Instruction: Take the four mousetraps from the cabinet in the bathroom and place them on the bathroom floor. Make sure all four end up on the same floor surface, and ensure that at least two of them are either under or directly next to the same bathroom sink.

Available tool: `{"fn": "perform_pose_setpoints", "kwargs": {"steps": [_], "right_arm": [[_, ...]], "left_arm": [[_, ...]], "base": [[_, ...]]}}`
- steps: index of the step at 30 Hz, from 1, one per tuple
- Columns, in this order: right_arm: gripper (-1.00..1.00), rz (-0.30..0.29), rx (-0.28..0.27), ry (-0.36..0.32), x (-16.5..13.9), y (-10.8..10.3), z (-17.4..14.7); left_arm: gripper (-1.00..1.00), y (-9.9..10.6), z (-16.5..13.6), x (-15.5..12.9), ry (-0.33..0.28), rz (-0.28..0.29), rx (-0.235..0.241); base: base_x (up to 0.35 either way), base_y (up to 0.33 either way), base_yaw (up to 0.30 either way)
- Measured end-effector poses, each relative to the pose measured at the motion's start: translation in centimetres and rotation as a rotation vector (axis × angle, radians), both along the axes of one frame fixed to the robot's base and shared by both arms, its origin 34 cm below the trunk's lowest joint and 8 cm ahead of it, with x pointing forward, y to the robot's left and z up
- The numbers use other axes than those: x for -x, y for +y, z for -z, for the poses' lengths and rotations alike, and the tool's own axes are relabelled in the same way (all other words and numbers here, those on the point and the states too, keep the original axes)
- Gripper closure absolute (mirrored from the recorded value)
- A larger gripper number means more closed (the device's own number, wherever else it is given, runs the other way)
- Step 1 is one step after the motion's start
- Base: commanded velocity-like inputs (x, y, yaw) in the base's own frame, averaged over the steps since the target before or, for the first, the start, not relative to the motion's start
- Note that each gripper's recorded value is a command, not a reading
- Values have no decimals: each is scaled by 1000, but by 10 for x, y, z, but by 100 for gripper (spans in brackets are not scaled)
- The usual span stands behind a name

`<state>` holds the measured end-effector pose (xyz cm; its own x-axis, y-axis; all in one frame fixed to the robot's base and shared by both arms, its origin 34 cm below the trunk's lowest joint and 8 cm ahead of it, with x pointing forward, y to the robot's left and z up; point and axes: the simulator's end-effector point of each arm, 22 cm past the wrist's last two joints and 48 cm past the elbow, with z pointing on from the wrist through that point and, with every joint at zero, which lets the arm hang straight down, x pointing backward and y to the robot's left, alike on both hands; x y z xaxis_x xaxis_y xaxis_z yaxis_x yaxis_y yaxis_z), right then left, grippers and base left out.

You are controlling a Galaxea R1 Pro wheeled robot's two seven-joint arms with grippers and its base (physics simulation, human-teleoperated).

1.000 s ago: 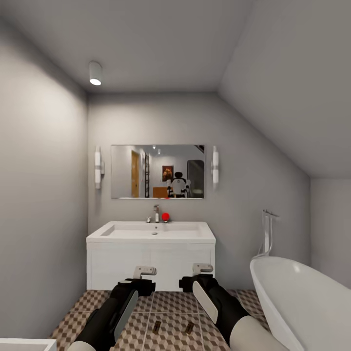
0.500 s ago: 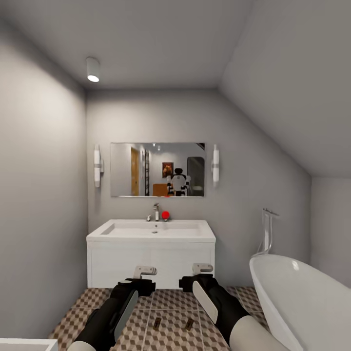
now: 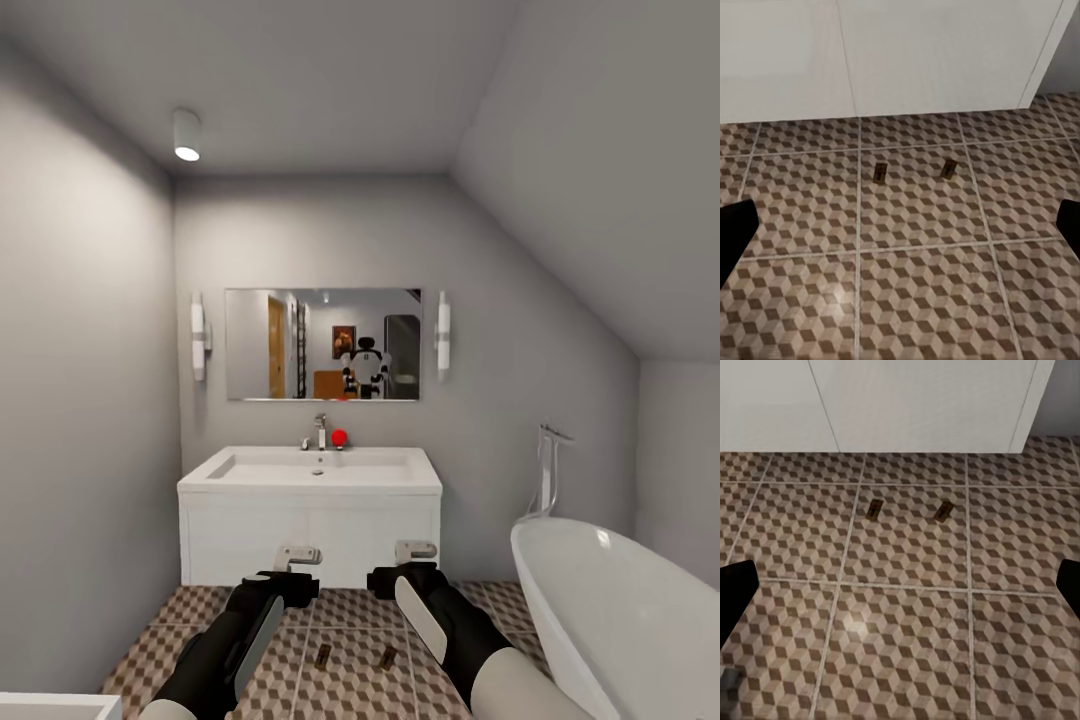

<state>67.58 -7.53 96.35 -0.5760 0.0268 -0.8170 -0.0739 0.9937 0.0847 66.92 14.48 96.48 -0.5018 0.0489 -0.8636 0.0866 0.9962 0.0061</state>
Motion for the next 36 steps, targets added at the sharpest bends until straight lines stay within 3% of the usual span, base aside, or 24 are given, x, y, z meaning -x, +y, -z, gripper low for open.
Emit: {"fn": "perform_pose_setpoints", "kwargs": {"steps": [36], "right_arm": [[-100, 0, 1, 62, 5, 0, -12]], "left_arm": [[-100, 0, -12, 4, 60, 1, -1]], "base": [[0, 0, 0]]}}
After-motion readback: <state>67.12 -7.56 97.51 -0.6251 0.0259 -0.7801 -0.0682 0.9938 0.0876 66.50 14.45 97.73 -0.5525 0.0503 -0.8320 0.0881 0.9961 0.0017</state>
